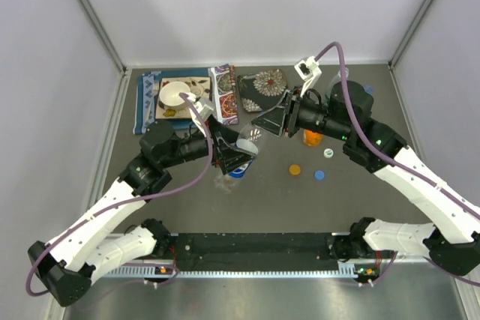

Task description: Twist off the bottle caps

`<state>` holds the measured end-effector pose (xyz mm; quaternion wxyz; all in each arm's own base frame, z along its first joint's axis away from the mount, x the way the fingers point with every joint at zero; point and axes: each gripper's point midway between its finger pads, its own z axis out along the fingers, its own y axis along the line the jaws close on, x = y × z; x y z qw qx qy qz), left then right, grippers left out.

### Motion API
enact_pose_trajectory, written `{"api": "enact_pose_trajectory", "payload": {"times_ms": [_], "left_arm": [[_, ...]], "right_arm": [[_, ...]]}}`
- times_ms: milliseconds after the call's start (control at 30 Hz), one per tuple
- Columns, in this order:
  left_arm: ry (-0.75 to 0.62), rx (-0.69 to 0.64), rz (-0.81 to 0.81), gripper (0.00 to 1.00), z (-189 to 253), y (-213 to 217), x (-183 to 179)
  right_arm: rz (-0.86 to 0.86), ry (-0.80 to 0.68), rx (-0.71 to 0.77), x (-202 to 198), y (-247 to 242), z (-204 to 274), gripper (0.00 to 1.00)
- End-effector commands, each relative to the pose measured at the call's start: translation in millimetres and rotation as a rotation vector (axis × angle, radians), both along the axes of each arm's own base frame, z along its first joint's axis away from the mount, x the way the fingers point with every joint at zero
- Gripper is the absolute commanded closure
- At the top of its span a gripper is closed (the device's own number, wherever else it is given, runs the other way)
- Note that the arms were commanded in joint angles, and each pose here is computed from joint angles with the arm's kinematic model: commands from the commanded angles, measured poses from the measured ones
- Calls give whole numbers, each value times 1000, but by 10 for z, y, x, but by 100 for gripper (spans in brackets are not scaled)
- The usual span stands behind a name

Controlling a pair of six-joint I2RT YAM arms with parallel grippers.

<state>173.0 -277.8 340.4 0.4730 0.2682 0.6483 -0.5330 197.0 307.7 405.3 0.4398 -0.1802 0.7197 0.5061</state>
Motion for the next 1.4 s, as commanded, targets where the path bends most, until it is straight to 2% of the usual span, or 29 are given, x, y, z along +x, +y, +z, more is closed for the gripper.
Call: {"api": "enact_pose_trajectory", "payload": {"times_ms": [0, 67, 367, 633, 700, 733, 800, 833, 933, 1100, 1133, 1200, 1367], "left_arm": [[-59, -38, -42, 3, 222, -28, -46], [-51, -33, -50, 10, 193, -42, -44], [-36, -29, -124, 19, 87, -126, -100], [-62, -31, -152, 48, 76, -126, -146], [-64, -27, -157, 50, 62, -128, -154], [-66, -24, -155, 50, 57, -125, -153], [-76, -14, -139, 50, 43, -112, -126], [-64, 1, -127, 50, 6, -102, -111], [-81, 17, -44, 55, 7, -55, -6], [-139, 39, 151, 60, 2, 43, 189], [-152, 42, 155, 60, 2, 24, 140], [-181, 74, 246, 61, -23, 69, 241], [-224, 125, 339, 63, -47, 29, 250]], "right_arm": [[22, -88, 110, -120, -66, 459, 100], [25, -91, 115, -127, -66, 472, 100], [34, -101, 142, -180, -93, 525, 100], [45, -93, 138, -203, -87, 471, 100], [39, -90, 136, -193, -94, 459, 100], [26, -87, 131, -169, -97, 435, 83], [11, -92, 134, -156, -116, 453, 64], [-12, -89, 132, -121, -136, 457, 51], [-62, -92, 136, -54, -185, 501, 36], [-170, -51, 146, 104, -259, 506, 32], [-193, -42, 146, 143, -271, 508, 32], [-209, -4, 122, 204, -232, 417, 33], [-248, 22, 98, 294, -172, 371, 37]]}}
